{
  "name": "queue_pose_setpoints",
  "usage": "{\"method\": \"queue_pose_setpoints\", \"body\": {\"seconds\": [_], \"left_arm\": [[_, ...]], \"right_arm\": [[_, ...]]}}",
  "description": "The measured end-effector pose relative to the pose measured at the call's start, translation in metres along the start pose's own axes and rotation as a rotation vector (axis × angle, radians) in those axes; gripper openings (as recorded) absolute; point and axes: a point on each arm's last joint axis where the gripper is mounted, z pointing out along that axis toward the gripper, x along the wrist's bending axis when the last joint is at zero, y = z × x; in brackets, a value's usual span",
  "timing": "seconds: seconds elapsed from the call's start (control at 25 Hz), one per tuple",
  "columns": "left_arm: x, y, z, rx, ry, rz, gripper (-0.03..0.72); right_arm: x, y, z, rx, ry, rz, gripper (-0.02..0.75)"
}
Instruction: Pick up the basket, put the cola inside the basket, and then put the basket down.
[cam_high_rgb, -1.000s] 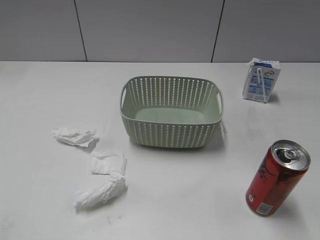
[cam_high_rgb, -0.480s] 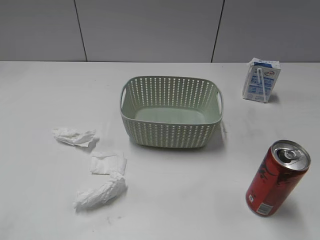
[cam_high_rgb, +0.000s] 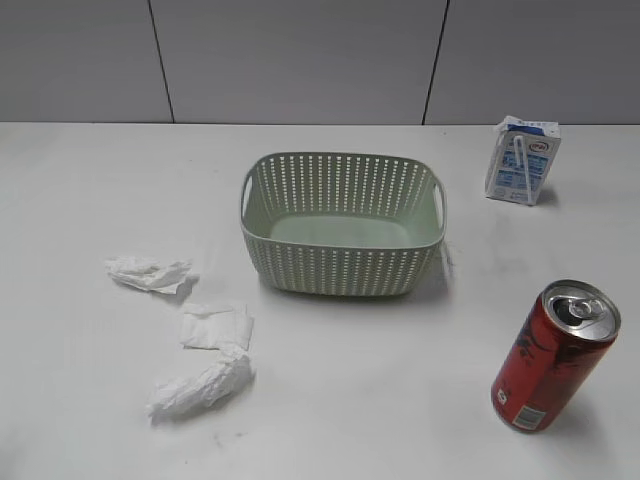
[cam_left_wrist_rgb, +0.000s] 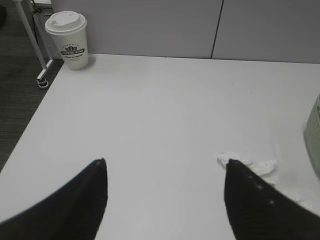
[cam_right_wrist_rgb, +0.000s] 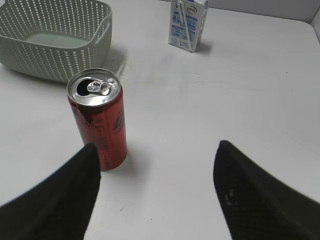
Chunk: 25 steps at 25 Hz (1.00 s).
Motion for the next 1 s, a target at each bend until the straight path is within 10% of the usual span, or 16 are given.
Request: {"method": "queue_pose_setpoints", "body": {"seconds": [0.68, 1.0], "left_arm": [[0.004, 0.136, 0.165, 0.228, -0.081, -0.131, 0.552], [-0.055, 0.159, 0.246, 0.422, -0.23, 0.013, 0.552]], "right_arm": [[0.0, 0.0, 0.0, -0.003, -0.001, -0.001, 0.535], [0.0, 0.0, 0.0, -0.003, 0.0, 0.0, 0.535]]}}
